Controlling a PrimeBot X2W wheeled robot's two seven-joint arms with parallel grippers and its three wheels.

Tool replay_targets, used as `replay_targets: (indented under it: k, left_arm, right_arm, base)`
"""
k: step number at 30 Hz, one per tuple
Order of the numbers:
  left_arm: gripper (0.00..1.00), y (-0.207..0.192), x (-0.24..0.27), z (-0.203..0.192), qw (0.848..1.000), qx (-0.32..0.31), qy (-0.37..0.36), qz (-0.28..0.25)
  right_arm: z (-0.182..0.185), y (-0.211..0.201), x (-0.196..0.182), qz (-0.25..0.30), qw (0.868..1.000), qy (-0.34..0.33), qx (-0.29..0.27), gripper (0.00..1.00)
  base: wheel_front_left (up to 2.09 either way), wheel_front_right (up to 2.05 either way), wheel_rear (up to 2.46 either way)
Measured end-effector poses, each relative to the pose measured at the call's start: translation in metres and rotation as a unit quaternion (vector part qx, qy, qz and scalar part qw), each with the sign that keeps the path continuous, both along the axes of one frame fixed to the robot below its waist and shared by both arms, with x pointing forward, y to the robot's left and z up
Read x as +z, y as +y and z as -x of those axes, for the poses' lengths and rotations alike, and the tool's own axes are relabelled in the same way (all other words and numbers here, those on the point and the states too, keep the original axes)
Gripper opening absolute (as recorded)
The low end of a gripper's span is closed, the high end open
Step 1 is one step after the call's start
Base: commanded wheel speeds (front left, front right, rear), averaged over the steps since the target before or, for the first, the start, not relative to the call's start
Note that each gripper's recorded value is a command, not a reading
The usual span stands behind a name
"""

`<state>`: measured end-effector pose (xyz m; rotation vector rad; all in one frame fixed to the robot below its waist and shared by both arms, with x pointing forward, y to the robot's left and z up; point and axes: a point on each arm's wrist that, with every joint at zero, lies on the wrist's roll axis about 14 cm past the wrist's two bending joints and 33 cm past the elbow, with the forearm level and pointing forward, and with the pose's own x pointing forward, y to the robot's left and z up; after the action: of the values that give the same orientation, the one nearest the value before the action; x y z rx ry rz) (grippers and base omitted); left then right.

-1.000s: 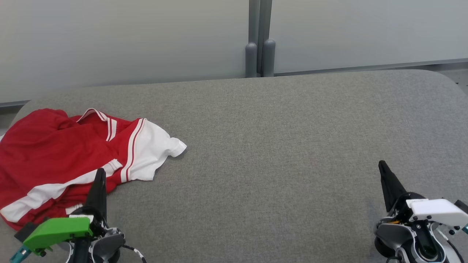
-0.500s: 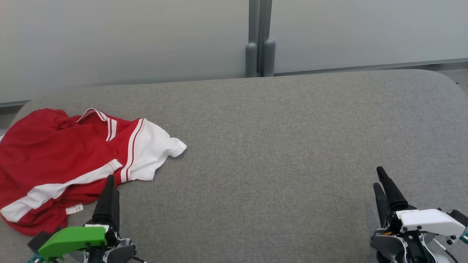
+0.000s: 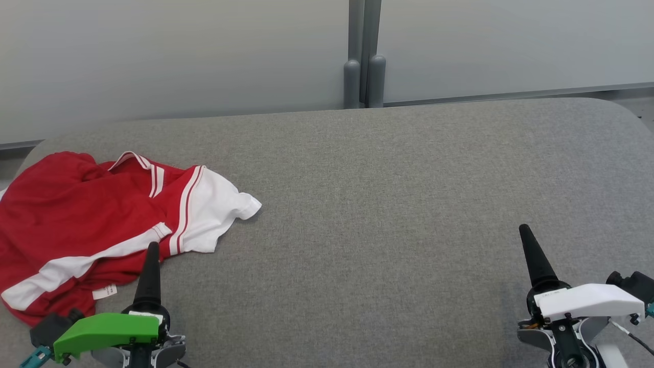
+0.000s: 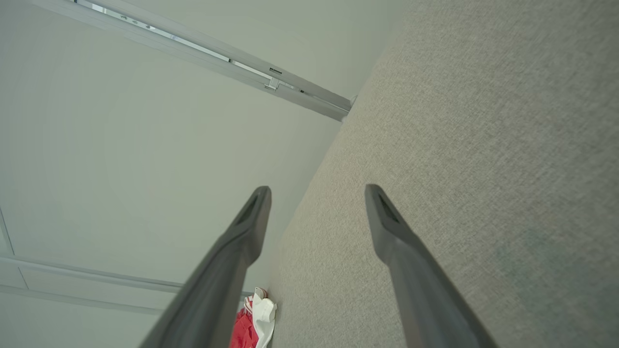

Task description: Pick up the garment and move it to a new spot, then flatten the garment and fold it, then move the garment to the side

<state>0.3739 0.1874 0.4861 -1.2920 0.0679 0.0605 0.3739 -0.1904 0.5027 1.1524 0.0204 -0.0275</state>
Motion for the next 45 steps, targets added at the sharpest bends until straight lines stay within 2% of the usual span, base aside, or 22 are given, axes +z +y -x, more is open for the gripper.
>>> replay_targets:
  k: [8,15,24,32,45]
  left_arm:
    - [1.00,0.001,0.005,-0.001,0.996,-0.003,-0.009,-0.092]
    - [1.00,-0.003,0.001,0.000,0.984,-0.022,-0.007,-0.174]
    - [1.00,-0.003,-0.007,0.004,0.961,-0.046,0.000,-0.273]
    - [1.00,-0.002,-0.005,0.005,0.931,-0.061,-0.009,-0.360]
    - [1.00,0.003,-0.007,0.010,0.901,-0.065,-0.013,-0.429]
  right_arm:
    - [-0.002,0.001,0.009,0.106,0.994,-0.014,0.012,1.00]
    - [-0.003,0.003,0.014,0.176,0.984,-0.025,0.020,1.00]
    - [-0.002,0.007,0.016,0.249,0.967,-0.035,0.031,1.00]
    - [-0.001,0.007,0.013,0.306,0.951,-0.036,0.039,1.00]
    - [0.002,0.009,0.009,0.370,0.927,-0.040,0.046,1.00]
  base:
    - [0.00,0.00,0.00]
    - [0.00,0.00,0.00]
    - [0.00,0.00,0.00]
    - [0.00,0.00,0.00]
    - [0.00,0.00,0.00]
